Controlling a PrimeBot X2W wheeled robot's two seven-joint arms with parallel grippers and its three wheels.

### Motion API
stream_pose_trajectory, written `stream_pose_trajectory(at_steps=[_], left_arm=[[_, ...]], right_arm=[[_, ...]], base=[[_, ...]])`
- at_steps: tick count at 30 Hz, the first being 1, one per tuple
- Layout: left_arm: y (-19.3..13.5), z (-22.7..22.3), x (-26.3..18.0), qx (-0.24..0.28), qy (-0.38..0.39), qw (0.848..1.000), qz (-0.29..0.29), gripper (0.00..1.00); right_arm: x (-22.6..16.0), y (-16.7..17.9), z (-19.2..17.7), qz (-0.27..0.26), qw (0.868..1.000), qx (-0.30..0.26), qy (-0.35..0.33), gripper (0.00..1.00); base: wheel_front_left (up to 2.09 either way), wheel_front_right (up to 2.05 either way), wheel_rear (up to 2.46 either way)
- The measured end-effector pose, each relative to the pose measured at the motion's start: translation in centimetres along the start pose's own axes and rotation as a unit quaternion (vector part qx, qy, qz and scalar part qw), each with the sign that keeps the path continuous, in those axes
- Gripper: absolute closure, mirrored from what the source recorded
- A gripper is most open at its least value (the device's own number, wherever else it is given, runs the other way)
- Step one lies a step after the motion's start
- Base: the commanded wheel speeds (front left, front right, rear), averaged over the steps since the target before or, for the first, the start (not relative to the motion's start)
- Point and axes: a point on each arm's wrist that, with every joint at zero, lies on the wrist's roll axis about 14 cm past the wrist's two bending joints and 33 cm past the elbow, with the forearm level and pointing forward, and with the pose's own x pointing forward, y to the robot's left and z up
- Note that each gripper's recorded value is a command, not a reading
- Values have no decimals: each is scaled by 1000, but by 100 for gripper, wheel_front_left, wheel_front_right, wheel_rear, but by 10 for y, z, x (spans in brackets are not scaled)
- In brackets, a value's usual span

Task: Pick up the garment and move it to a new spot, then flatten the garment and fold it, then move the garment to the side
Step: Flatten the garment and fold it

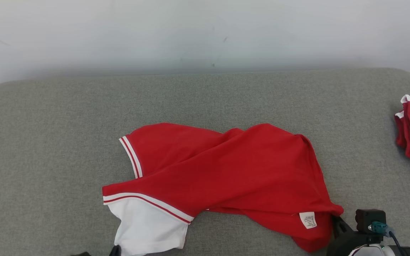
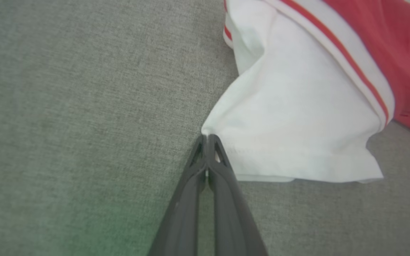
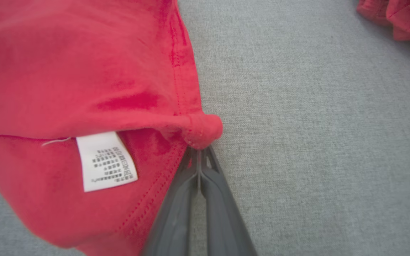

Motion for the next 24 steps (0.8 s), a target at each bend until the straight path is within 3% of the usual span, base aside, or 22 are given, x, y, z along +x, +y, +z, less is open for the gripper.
stream_pose_trajectory(at_steps=[5,8,11,15,20,24], left_arm=[[-2,14,0,-16,-30,999,-4,100],[-9,32,0,-58,-63,996,-20,100],[-20,67,-6,-116,-120,985,-51,100],[-22,128,-21,-169,-212,959,-87,100],[-44,204,-53,-168,-314,921,-156,100],[-71,253,-73,-165,-351,896,-215,100]], right_arm=[[0,3,7,5,1000,0,-17,100],[-1,13,14,21,999,16,-30,100],[-12,38,29,72,995,32,-57,100],[-29,16,82,75,987,31,-137,100],[-54,3,156,81,968,9,-238,100],[-67,0,199,89,954,-7,-285,100]], base=[[0,0,0],[0,0,0],[0,0,0],[0,0,0],[0,0,0],[0,0,0]])
